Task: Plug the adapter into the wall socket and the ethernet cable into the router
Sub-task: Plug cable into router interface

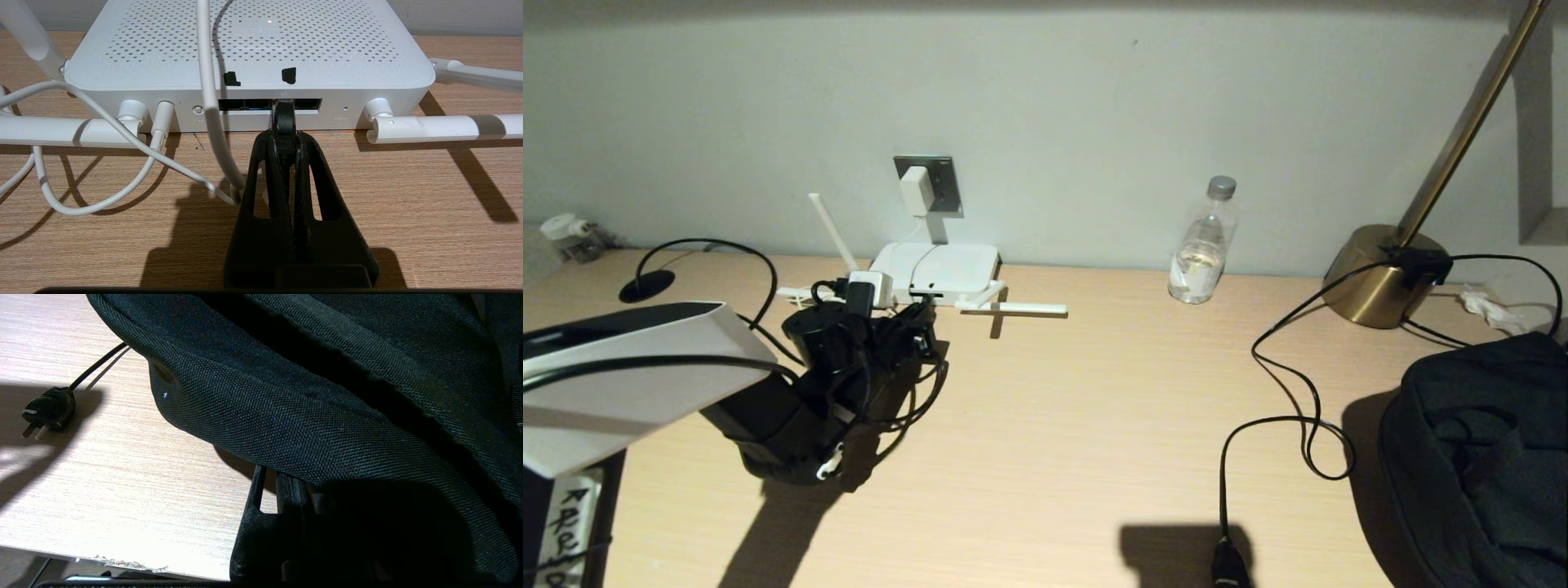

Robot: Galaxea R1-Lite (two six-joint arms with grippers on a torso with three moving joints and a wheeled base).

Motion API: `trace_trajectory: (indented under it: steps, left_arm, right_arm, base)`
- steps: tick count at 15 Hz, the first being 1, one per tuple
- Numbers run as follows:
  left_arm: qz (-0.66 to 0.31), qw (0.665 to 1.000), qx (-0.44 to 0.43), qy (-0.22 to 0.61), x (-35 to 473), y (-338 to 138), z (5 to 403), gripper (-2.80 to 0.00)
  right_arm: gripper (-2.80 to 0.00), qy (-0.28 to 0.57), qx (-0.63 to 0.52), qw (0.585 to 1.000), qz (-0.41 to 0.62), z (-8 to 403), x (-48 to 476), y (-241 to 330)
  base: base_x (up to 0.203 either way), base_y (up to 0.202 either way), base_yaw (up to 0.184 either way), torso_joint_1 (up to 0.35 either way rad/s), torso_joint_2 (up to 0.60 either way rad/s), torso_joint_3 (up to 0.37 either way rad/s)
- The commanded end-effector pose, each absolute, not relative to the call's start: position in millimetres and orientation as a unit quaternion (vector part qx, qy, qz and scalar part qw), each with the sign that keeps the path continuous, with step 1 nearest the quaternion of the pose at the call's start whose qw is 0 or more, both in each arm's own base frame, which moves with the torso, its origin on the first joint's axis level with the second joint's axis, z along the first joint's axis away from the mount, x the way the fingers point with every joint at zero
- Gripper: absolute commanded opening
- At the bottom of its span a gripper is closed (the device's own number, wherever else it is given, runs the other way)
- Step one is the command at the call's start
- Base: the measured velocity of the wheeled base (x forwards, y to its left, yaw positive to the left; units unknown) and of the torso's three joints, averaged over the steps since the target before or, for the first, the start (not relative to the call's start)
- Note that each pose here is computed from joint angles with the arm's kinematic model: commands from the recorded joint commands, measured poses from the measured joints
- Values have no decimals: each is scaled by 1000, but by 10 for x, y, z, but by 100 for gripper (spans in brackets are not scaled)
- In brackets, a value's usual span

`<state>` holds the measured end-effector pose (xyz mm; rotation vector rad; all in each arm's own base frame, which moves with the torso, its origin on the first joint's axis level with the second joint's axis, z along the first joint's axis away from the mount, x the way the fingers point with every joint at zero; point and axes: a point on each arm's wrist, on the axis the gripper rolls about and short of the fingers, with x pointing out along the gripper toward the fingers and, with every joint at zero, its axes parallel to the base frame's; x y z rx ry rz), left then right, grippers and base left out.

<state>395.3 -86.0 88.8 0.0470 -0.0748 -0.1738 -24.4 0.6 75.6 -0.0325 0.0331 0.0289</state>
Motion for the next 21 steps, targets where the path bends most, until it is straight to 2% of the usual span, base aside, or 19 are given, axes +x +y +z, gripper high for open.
trace_trajectory:
  steps: [1,21]
  left_arm:
    - [-85,995,23,-40,3958,-860,890,-280]
    - [-75,996,23,-41,4065,-878,936,-280]
  right_arm:
    - [-280,17,-17,1000,15,757,-243,6]
    - [-280,17,-17,1000,15,756,-243,6]
  base:
    - [0,0,0,0,0,0]
    - [0,0,0,0,0,0]
